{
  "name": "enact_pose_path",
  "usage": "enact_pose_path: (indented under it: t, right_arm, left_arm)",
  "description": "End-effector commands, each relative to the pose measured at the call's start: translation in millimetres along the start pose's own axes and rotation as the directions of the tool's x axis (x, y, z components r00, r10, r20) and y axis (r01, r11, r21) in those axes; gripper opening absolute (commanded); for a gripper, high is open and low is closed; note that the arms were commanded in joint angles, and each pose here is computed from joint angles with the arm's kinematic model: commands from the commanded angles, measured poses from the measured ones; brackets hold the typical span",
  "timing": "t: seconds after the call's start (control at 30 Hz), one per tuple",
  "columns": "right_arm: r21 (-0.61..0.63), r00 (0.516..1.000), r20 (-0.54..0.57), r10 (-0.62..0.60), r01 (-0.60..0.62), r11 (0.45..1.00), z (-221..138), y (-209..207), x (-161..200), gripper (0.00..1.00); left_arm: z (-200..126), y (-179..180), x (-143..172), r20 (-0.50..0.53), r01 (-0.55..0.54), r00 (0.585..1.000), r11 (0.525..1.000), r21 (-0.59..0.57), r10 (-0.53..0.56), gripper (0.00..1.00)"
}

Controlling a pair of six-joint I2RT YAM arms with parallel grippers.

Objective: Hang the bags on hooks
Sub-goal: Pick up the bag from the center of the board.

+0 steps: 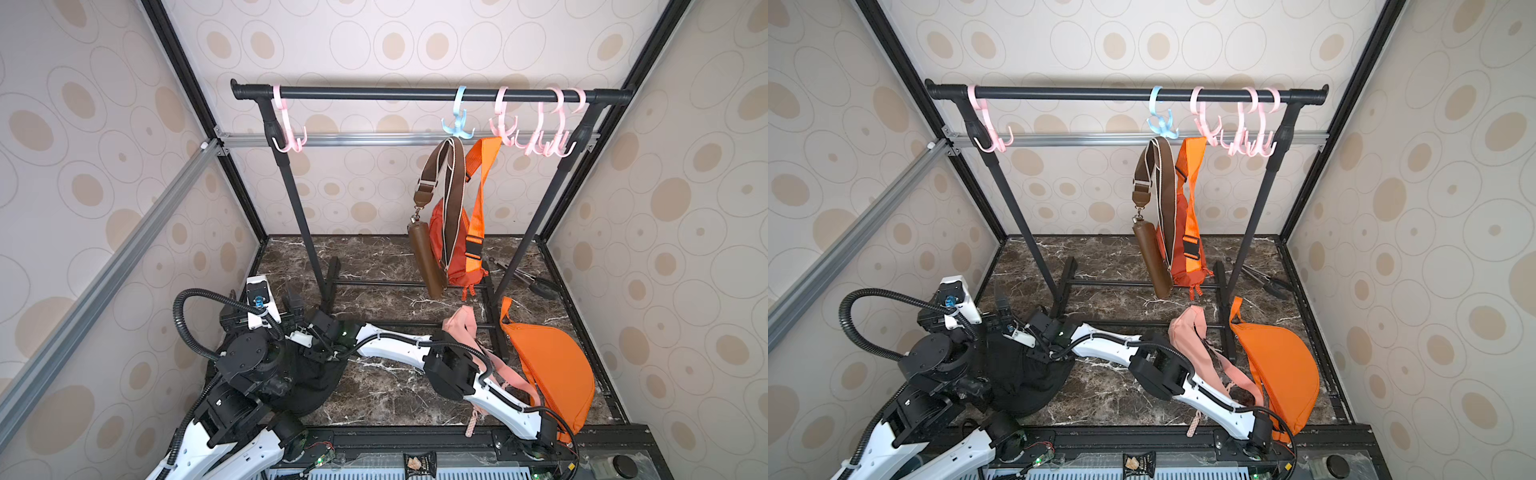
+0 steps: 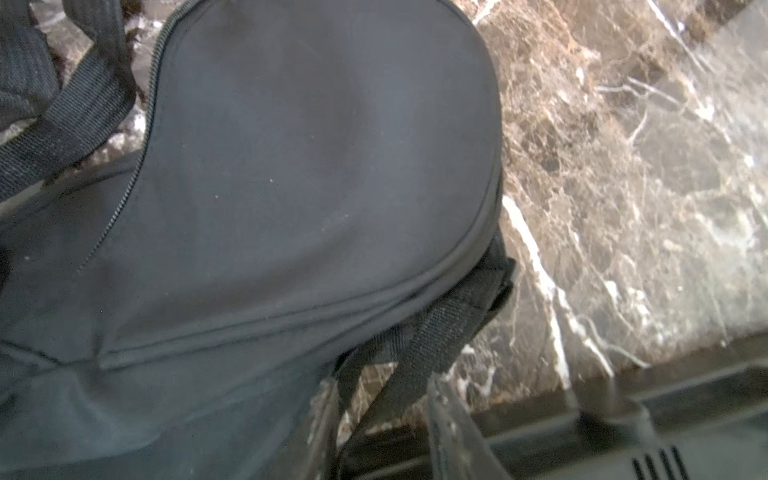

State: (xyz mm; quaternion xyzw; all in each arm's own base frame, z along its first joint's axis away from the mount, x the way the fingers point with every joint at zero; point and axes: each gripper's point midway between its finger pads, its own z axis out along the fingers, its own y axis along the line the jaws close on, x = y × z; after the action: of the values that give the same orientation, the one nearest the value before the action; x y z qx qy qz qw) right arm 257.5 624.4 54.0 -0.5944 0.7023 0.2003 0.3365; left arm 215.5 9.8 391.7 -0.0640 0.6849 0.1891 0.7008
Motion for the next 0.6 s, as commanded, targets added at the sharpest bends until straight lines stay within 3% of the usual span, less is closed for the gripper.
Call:
enact_pose_path:
  t: [0.0,0.33,0.57]
  right_arm:
    - [-0.03,0.989,-0.149,-0.003,-0.002,1.0,16.3,6.4,48.9,0.35]
    - [-0.026,0.991,-0.13,0.003,-0.006,1.0,2.1,3.3,31.5,0.01]
    - [-0.024,0.999,-0.029,0.045,-0.045,0.999,-36.5,2.1,-1.4,0.0]
  left_arm:
    - [-0.5,2.6,-4.4,0.004,0.02,1.0,1.0,-0.002,-0.02,1.0]
    - [-1.8,5.1,-3.1,0.003,0.028,1.0,1.0,-0.003,-0.028,1.0]
    - [-2.1,5.5,-3.0,0.006,0.034,0.999,0.999,-0.001,-0.033,1.0]
